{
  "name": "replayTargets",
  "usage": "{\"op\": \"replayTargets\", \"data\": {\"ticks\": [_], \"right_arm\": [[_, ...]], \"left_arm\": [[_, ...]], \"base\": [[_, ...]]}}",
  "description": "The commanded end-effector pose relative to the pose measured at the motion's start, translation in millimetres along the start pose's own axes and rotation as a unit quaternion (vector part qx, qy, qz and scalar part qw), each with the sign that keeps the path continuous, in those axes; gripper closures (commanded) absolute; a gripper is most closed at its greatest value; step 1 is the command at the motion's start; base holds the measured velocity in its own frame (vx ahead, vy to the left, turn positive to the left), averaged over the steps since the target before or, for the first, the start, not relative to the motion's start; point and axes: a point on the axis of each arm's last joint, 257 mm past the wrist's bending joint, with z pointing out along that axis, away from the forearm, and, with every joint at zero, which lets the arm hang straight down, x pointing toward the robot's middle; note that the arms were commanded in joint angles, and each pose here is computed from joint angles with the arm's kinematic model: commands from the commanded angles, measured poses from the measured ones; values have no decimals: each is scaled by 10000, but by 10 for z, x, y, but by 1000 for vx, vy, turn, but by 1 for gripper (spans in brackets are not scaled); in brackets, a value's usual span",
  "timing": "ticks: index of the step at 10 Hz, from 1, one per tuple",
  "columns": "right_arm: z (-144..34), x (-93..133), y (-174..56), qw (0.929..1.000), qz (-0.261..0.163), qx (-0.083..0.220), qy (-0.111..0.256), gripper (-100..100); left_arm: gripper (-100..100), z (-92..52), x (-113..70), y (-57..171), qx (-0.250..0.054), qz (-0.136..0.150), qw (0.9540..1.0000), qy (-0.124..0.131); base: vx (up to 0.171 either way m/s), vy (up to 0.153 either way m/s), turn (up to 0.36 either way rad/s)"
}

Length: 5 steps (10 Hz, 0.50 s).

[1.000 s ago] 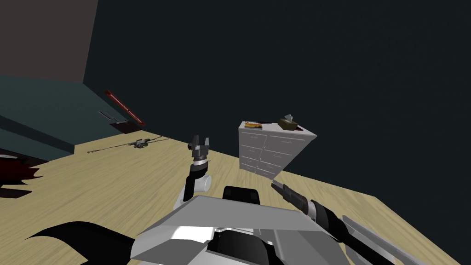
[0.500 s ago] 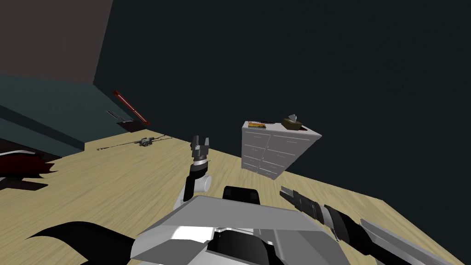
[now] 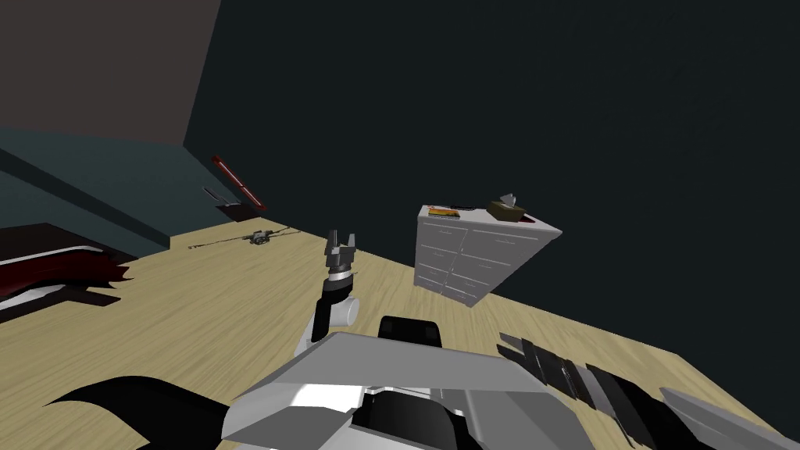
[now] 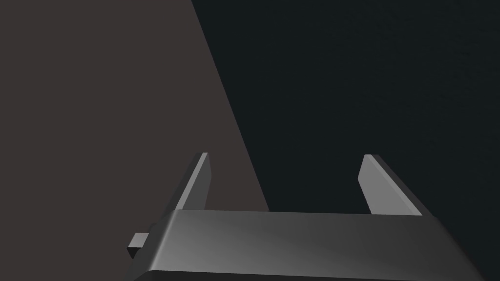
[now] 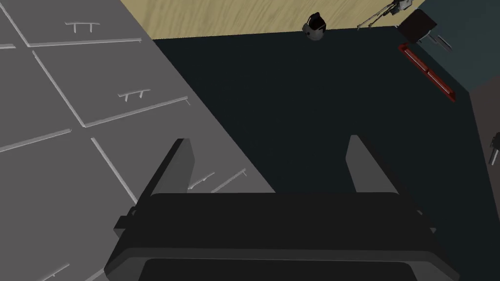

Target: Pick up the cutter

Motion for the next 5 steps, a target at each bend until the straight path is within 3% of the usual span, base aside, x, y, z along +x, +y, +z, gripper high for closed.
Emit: {"op": "replayTargets", "data": {"ticks": [1, 2, 3, 4, 5], "right_arm": [[-97, -12, -85, 9998, -89, 116, 167, -100], [-283, 117, -213, 9986, -140, 251, 443, -100], [-407, 100, -309, 9974, -207, 399, 566, -100], [-446, 86, -326, 9969, -242, 433, 617, -100], [-661, 182, -448, 9940, -301, 578, 883, -100]], "left_arm": [[0, 0, 0, 0, 0, 0, 10000, 0], [0, 0, 0, 0, 0, 0, 10000, 0], [0, 0, 0, 0, 0, 0, 10000, 0], [0, 0, 0, 0, 0, 0, 10000, 0], [0, 0, 0, 0, 0, 1, 10000, 0]], "base": [[-17, 26, -12], [-19, 71, 127], [-13, 74, 75], [-5, 34, -4], [-6, 66, 145]]}}
